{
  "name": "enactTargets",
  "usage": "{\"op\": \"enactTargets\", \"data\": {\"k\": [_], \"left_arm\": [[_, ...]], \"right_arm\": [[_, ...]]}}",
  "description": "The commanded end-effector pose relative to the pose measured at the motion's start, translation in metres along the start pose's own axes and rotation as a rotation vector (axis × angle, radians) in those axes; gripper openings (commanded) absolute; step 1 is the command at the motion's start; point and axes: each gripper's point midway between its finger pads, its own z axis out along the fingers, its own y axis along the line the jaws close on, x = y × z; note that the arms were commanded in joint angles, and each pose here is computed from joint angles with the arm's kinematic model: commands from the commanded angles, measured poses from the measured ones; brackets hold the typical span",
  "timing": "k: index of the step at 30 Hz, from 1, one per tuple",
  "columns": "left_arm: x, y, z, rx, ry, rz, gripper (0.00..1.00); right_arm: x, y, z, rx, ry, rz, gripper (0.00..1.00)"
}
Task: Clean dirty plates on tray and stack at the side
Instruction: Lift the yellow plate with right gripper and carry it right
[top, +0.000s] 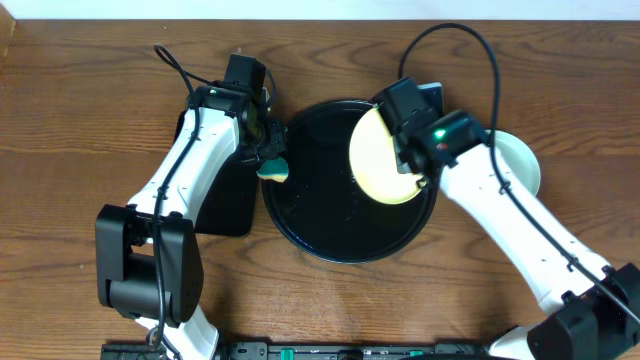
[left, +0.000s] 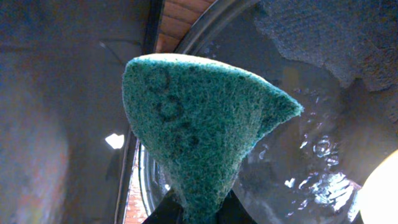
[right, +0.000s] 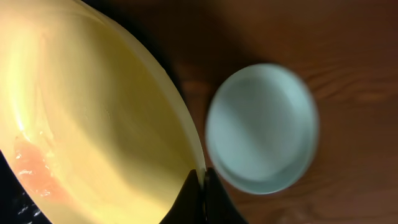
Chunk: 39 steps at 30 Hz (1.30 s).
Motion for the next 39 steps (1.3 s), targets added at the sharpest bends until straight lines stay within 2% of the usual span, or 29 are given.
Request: {"op": "enactTargets", "data": {"k": [1, 15, 25, 29, 39], "left_arm": [[0.002, 0.004, 0.001, -0.017, 0.004, 0.003, 0.07], [0.002, 0.004, 0.001, -0.017, 0.004, 0.003, 0.07], [0.002, 0.004, 0.001, -0.017, 0.004, 0.003, 0.07], [0.002, 0.004, 0.001, -0.017, 0.004, 0.003, 0.07], [0.002, 0.004, 0.001, -0.017, 0.004, 0.003, 0.07]], "right_arm": [[-0.019, -0.024, -0.026, 0.212, -0.162, 0.006, 0.01], [-0.04, -0.017, -0.102, 0.509, -0.497, -0.099, 0.01], [-0.04, -0.018, -0.103, 0.509, -0.509, -0.064, 0.01], [-0.029, -0.009, -0.08, 0.39, -0.398, -0.069, 0.01], [0.01, 0.01, -0.002, -0.165, 0.086, 0.072, 0.01]]}}
